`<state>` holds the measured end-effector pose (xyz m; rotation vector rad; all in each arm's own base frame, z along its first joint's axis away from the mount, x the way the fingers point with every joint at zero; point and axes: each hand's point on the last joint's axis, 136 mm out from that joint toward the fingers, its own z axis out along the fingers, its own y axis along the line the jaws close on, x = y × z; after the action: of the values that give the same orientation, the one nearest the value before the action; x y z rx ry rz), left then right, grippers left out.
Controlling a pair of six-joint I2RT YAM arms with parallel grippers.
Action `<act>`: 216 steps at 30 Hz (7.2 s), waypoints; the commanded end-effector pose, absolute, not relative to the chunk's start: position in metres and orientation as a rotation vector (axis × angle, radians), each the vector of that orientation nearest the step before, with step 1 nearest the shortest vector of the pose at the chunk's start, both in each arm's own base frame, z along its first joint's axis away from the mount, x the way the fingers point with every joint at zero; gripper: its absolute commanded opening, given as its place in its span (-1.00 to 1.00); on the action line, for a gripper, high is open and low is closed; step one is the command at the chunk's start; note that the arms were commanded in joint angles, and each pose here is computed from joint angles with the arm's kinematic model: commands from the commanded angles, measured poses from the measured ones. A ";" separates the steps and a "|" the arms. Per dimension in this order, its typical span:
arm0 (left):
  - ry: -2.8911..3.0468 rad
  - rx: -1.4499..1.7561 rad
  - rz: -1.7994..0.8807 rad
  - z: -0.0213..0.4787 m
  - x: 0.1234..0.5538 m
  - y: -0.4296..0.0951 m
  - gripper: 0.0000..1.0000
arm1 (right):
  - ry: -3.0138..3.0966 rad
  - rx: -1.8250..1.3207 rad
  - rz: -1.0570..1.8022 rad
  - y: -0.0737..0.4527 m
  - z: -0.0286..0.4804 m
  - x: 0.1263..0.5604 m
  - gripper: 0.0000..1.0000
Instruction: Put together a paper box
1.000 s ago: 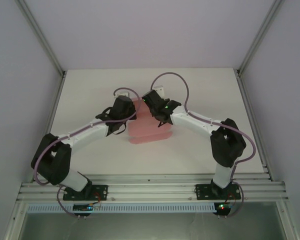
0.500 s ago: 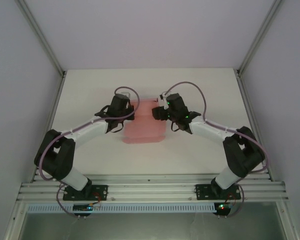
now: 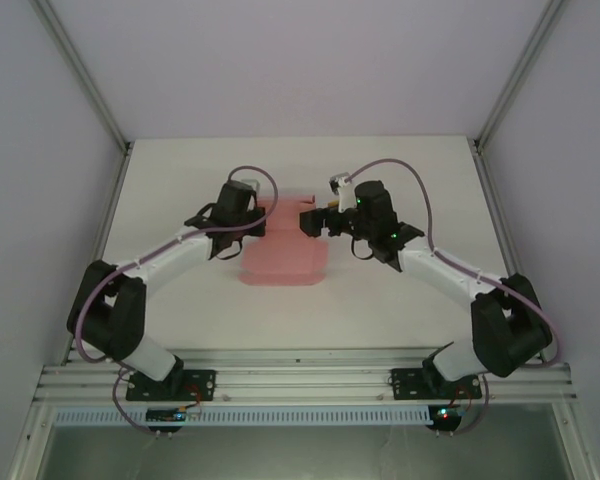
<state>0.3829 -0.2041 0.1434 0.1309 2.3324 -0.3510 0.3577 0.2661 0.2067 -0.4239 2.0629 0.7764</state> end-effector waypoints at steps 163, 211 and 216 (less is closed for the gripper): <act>2.351 -0.288 -0.292 0.200 0.344 -0.079 0.99 | 2.518 -1.244 0.328 0.339 0.047 0.391 0.41; 2.309 0.586 -0.554 0.189 0.369 -0.191 0.99 | 2.252 -0.344 0.306 0.235 0.177 0.375 0.99; 2.289 0.762 -0.690 0.181 0.379 -0.209 0.99 | 2.112 -0.580 0.639 0.242 0.191 0.386 0.98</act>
<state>0.3785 -0.1954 0.1730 0.5918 2.3549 -0.5988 0.3865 0.2118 0.1846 -0.2904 2.2354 0.3972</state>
